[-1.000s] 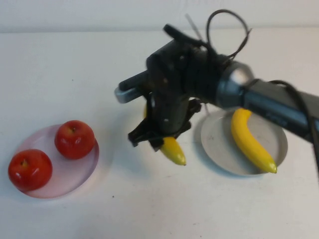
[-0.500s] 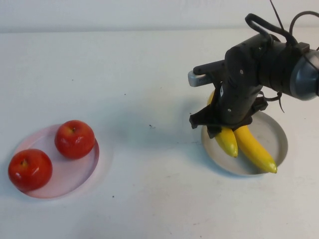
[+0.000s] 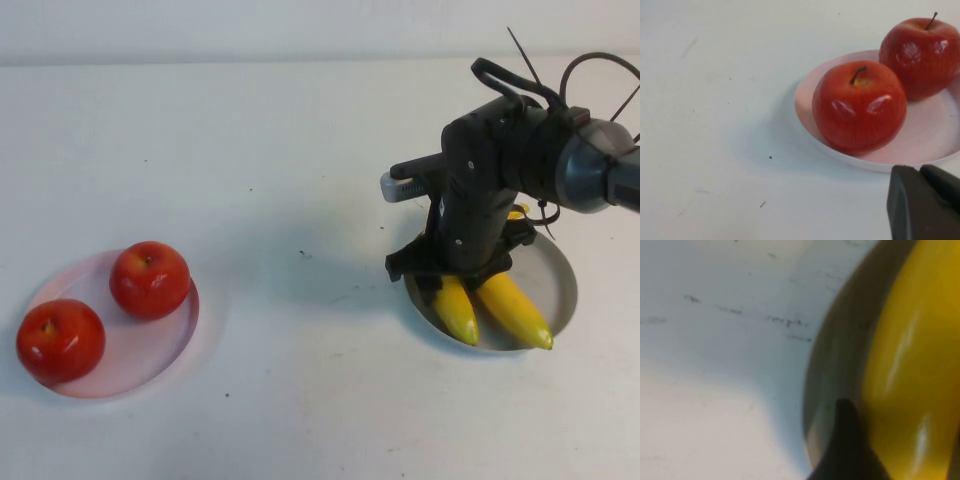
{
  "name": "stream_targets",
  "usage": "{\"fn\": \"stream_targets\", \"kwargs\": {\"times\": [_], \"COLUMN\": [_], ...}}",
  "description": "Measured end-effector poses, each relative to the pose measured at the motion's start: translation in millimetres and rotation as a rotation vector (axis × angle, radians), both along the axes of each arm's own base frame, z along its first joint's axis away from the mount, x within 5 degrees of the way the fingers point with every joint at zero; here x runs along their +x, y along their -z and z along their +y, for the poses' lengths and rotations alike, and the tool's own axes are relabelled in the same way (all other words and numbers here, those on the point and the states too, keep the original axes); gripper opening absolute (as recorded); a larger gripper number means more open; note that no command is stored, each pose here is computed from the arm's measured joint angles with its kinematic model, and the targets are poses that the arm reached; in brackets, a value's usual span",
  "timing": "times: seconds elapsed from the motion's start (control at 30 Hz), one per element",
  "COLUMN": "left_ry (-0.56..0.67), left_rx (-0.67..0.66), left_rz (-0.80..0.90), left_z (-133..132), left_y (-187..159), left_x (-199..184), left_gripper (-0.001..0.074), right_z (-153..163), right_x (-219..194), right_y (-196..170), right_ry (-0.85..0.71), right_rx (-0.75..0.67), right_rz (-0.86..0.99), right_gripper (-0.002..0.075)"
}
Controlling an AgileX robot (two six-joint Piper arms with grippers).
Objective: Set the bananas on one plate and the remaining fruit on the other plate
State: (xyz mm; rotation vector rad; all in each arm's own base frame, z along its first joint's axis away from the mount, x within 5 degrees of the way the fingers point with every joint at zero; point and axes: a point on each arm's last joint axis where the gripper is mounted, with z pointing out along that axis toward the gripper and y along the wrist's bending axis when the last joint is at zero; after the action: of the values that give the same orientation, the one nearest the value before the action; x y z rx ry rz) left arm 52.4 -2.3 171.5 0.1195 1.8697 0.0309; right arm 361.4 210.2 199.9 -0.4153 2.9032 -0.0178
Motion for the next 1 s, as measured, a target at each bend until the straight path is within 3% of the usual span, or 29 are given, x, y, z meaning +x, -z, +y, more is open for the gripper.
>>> {"fn": "stream_targets", "kwargs": {"times": [0.13, 0.27, 0.33, 0.53, 0.6, 0.83, 1.0], "left_ry": [0.0, 0.0, 0.0, 0.0, 0.0, 0.0, 0.0], "left_rx": [0.0, 0.0, 0.0, 0.0, 0.0, 0.0, 0.0], "left_rz": [0.0, 0.0, 0.0, 0.0, 0.0, 0.0, 0.0], "left_z": [0.0, 0.0, 0.0, 0.0, 0.0, 0.0, 0.0], "left_y": [0.0, 0.0, 0.0, 0.0, 0.0, 0.0, 0.0], "left_x": [0.0, 0.0, 0.0, 0.0, 0.0, 0.0, 0.0], "left_gripper": [0.0001, 0.0001, 0.0001, 0.0001, 0.0001, 0.0001, 0.0001], "right_z": [-2.0, -5.1, -7.7, -17.2, -20.8, -40.9, -62.5], "right_x": [-2.9, -7.7, -11.9, -27.9, -36.1, -84.6, -121.8], "right_y": [0.6, -6.3, -16.7, -67.3, -88.1, -168.4, -200.6], "right_ry": [0.004, 0.012, 0.016, -0.02, -0.041, -0.126, -0.137], "right_rx": [-0.021, -0.046, -0.052, -0.015, 0.018, 0.151, 0.2], "right_rz": [0.032, 0.071, 0.082, 0.014, -0.024, -0.19, -0.264], "right_gripper": [0.0426, 0.0408, 0.0355, 0.0071, 0.0021, -0.0012, -0.0015]}}
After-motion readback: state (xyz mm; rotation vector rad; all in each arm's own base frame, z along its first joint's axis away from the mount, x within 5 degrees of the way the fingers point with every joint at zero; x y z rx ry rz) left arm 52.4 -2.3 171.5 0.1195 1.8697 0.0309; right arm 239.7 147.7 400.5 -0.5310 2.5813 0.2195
